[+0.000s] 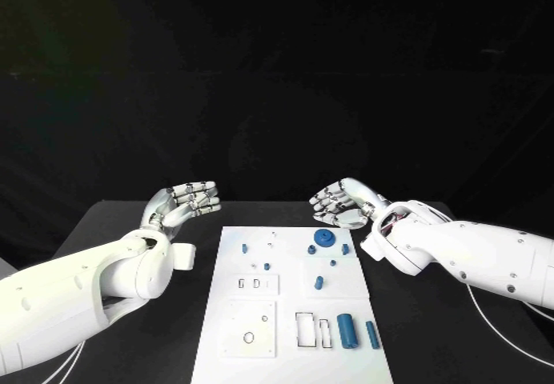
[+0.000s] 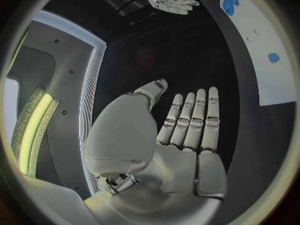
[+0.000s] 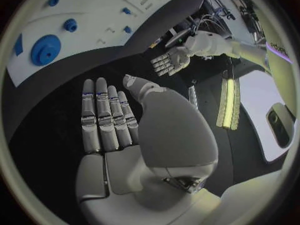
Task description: Assemble the parts on the task board
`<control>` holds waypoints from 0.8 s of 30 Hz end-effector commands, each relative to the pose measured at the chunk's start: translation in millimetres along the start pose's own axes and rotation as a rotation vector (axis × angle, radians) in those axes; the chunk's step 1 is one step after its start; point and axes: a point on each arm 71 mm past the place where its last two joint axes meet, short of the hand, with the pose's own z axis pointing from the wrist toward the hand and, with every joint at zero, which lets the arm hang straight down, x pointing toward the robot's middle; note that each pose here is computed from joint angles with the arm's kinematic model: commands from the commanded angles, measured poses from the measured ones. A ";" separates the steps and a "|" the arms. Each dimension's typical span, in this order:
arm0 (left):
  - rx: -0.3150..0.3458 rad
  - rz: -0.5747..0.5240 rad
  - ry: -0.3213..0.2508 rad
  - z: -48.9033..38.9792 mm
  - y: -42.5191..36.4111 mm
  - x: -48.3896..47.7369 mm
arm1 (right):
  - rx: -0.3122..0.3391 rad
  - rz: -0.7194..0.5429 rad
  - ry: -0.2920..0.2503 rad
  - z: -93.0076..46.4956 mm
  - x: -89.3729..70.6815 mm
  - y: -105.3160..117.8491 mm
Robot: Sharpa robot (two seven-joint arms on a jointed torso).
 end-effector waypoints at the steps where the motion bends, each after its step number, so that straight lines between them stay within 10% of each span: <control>1: 0.033 0.000 0.124 -4.7 -6.6 10.3 | 0.003 -0.279 0.113 -0.3 5.7 1.9; 24: 0.055 -0.031 0.286 -31.9 -24.3 37.2 | 0.032 -0.602 0.241 -3.0 17.2 11.3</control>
